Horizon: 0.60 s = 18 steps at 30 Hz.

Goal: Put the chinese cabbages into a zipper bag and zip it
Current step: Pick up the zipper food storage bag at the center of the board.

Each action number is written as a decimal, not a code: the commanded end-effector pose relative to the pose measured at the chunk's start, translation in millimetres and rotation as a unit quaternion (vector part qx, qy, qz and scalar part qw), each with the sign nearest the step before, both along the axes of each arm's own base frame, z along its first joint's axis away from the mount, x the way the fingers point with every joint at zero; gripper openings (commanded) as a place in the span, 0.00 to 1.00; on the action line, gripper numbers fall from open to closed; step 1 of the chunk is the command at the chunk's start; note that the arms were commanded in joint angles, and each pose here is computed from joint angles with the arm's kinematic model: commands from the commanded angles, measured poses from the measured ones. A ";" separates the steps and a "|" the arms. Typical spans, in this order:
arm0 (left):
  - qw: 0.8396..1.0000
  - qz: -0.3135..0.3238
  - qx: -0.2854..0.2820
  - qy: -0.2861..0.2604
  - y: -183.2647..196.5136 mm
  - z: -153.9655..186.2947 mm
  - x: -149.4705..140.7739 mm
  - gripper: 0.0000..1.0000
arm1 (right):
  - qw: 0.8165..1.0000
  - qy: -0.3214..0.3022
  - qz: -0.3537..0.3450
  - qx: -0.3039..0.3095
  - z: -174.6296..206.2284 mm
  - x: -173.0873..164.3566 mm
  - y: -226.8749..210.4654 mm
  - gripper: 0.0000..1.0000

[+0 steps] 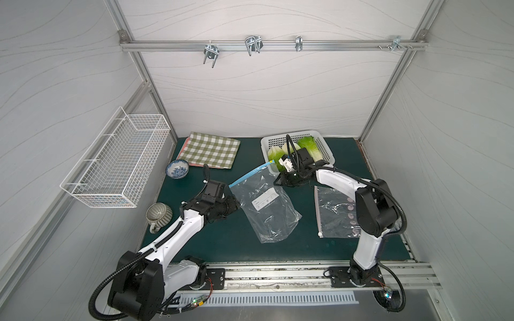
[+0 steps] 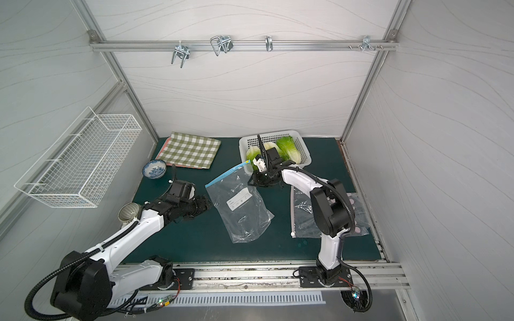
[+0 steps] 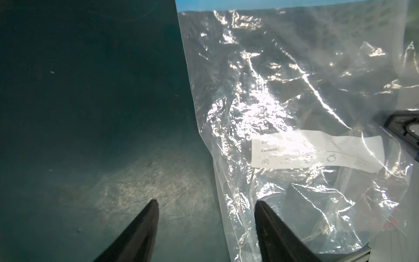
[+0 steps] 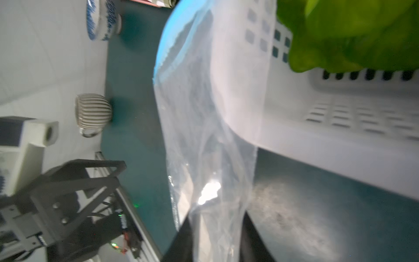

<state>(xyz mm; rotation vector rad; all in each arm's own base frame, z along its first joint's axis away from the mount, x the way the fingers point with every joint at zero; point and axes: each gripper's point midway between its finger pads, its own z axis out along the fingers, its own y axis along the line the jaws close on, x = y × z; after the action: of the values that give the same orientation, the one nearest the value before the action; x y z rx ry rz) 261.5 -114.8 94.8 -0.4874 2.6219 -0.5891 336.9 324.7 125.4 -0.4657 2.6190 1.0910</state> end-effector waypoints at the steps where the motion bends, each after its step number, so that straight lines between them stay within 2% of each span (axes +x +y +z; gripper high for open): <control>1: 0.999 -0.008 0.025 -0.033 7.1 32.0 4.9 0.70 | 0.995 -0.051 0.023 0.087 51.2 -10.5 13.7 0.00; 5: 0.997 -0.017 0.036 -0.062 11.4 68.3 6.3 0.70 | 0.984 -0.126 0.015 0.128 92.6 -16.0 17.7 0.00; 9: 0.995 -0.017 0.009 -0.100 9.0 113.8 12.8 0.70 | 0.949 -0.259 -0.019 0.178 136.3 -19.0 21.8 0.00; 11: 0.993 -0.018 -0.010 -0.115 5.3 134.7 15.9 0.70 | 0.915 -0.341 -0.033 0.212 165.7 -20.4 25.4 0.00; 14: 0.989 -0.026 -0.050 -0.140 -4.3 170.1 20.5 0.71 | 0.858 -0.459 -0.048 0.225 187.7 -29.4 32.6 0.00; 18: 0.978 -0.046 -0.108 -0.172 -21.2 215.2 24.5 0.75 | 0.790 -0.550 -0.075 0.260 191.2 -39.4 34.5 0.00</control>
<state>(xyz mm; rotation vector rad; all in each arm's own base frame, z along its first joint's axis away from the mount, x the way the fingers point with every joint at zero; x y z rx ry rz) 286.5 -121.0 274.5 -0.3368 2.3256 -0.7634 290.5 370.1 270.7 -0.6198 1.5873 1.0901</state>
